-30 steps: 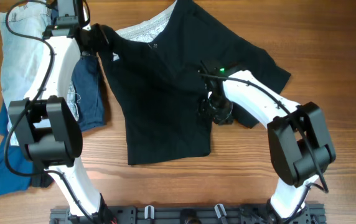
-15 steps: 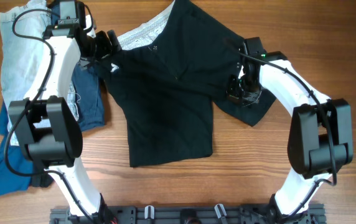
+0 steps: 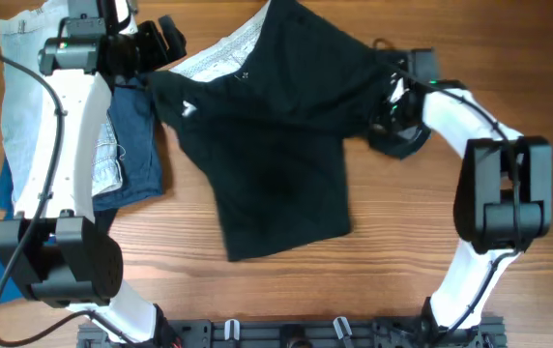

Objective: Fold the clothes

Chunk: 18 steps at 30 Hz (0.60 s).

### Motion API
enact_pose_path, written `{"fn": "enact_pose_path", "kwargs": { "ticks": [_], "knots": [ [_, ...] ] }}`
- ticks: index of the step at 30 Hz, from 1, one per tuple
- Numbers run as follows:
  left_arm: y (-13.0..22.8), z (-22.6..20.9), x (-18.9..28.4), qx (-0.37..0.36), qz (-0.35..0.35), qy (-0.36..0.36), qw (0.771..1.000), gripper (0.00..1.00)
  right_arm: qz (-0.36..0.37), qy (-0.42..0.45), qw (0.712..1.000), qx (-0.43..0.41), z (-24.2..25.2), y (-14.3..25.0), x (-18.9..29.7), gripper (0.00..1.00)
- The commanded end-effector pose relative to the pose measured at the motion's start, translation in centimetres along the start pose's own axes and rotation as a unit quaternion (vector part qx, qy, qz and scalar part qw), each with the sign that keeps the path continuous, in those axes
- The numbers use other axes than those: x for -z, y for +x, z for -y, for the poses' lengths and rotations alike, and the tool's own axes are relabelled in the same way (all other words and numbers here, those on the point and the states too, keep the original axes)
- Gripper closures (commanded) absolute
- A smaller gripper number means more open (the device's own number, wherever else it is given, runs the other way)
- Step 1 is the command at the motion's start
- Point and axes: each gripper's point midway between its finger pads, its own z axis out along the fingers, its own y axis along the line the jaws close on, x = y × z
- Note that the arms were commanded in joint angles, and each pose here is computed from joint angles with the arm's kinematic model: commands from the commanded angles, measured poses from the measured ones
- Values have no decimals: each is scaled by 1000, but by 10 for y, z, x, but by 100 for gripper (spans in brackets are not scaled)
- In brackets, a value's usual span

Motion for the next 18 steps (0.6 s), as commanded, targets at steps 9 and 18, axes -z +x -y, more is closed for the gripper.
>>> {"fn": "enact_pose_path", "kwargs": {
  "ticks": [9, 18],
  "knots": [
    [23, 22, -12, -37, -20, -30, 999, 0, 172, 0, 981, 89, 42, -127, -7, 79],
    [36, 58, -64, -176, -29, 25, 984, 0, 53, -101, 988, 109, -41, -122, 136, 1]
  ]
}}
